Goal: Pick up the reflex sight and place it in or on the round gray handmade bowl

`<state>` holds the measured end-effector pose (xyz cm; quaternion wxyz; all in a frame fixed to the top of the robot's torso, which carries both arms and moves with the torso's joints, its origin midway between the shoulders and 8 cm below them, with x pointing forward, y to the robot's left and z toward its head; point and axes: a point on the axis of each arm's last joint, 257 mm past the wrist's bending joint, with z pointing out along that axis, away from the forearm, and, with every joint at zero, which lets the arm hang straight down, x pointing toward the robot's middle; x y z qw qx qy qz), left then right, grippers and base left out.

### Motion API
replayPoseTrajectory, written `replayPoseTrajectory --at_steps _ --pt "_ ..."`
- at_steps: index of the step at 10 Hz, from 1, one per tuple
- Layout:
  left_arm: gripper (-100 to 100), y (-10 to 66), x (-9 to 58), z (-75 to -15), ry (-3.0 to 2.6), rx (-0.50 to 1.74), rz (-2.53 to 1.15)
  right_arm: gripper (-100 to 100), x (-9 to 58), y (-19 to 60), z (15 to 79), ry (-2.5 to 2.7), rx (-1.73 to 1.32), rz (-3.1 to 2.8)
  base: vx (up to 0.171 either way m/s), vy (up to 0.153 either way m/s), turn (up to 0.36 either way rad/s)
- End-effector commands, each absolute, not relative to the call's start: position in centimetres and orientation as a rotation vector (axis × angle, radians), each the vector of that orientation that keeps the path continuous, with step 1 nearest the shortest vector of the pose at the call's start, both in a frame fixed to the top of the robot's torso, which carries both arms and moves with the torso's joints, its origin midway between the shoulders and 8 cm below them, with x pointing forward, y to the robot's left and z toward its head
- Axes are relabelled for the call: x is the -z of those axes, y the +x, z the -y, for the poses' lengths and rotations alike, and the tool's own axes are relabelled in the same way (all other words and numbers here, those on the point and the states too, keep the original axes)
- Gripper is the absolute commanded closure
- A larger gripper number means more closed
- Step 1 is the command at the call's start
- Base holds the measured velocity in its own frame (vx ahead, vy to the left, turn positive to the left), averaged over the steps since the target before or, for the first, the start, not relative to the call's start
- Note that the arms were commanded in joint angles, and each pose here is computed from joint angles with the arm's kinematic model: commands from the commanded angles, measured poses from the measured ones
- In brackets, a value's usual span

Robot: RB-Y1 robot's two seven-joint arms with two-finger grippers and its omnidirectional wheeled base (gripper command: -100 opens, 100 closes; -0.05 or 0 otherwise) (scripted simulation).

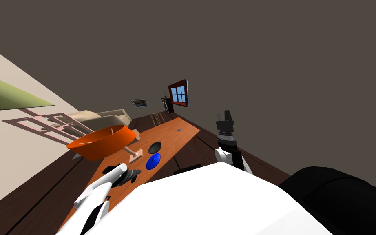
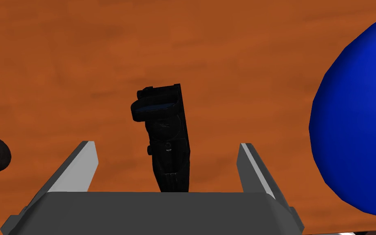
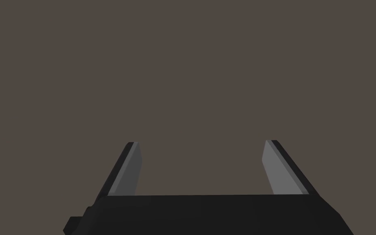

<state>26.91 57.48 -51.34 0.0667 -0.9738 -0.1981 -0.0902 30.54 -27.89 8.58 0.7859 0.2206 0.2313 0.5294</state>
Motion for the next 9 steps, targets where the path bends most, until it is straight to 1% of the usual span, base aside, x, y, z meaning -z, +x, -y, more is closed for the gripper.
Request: replayPoseTrajectory --at_steps 1,3,4,8,9 --pt "-100 26.71 51.94 -57.33 -2.937 0.275 0.589 0 -8.58 30.54 27.89 0.476 -1.142 -0.499 0.039 0.026 0.015" --pt "-100 26.58 52.15 -57.13 -2.938 0.273 0.589 0 -8.58 30.54 27.89 0.476 -1.142 -0.499 0.033 0.016 0.018" --pt "100 26.59 52.2 -57.13 -2.937 0.275 0.587 0 -8.59 30.54 27.89 0.476 -1.142 -0.499 0.0 0.0 0.0" --pt "100 26.62 52.18 -57.12 -2.938 0.276 0.589 0 -8.59 30.54 27.89 0.476 -1.142 -0.499 0.0 0.0 0.0" --pt "0 26.62 52.18 -57.12 -2.938 0.276 0.588 0 -8.59 30.54 27.89 0.476 -1.142 -0.499 0.0 0.0 0.0"
